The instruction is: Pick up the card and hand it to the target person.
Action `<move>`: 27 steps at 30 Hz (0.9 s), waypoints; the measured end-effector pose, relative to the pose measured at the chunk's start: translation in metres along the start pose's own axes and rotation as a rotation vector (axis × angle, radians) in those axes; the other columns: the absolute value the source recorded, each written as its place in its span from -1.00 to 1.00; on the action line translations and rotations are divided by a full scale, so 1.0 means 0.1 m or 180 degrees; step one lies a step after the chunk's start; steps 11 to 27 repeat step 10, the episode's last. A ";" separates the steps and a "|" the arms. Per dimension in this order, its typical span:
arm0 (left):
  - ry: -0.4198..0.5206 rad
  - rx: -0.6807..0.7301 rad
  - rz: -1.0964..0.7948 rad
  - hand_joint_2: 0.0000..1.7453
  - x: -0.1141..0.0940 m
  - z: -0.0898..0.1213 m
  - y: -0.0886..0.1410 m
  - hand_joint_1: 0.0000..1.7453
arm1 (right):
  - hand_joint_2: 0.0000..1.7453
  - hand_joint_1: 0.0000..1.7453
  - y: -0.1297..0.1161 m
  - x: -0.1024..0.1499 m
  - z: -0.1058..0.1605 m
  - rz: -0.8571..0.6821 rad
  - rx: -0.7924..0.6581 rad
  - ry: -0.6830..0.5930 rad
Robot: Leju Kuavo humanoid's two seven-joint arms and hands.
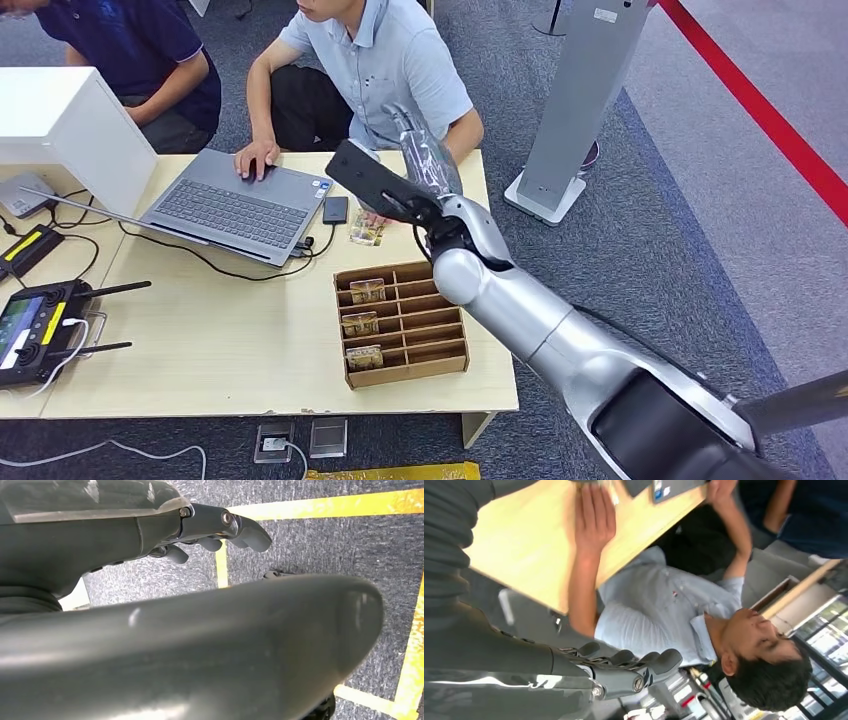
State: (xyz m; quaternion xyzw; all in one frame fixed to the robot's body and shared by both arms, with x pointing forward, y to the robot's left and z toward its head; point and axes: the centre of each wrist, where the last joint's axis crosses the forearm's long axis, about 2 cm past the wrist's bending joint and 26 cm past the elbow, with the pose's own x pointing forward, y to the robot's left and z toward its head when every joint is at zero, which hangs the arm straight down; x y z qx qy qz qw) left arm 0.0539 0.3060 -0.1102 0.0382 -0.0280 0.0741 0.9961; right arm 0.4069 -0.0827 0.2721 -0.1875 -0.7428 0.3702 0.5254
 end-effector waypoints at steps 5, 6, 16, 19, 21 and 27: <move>0.0020 0.0013 0.0023 -1.00 -0.02 0.00 0.00 -1.00 | 1.00 -1.00 0.08 -0.29 0.51 -0.0775 -0.0001 -0.0177; 0.0022 0.0015 0.0026 -1.00 -0.02 0.00 0.00 -1.00 | 1.00 -1.00 0.12 -0.36 0.63 -0.0928 0.0015 -0.0205; 0.0028 0.0022 0.0031 -1.00 -0.03 0.00 0.00 -1.00 | 1.00 -1.00 0.29 -0.63 1.13 -0.1549 0.0102 -0.0303; 0.0028 0.0022 0.0031 -1.00 -0.03 0.00 0.00 -1.00 | 1.00 -1.00 0.29 -0.63 1.13 -0.1549 0.0102 -0.0303; 0.0028 0.0022 0.0031 -1.00 -0.03 0.00 0.00 -1.00 | 1.00 -1.00 0.29 -0.63 1.13 -0.1549 0.0102 -0.0303; 0.0028 0.0022 0.0031 -1.00 -0.03 0.00 0.00 -1.00 | 1.00 -1.00 0.29 -0.63 1.13 -0.1549 0.0102 -0.0303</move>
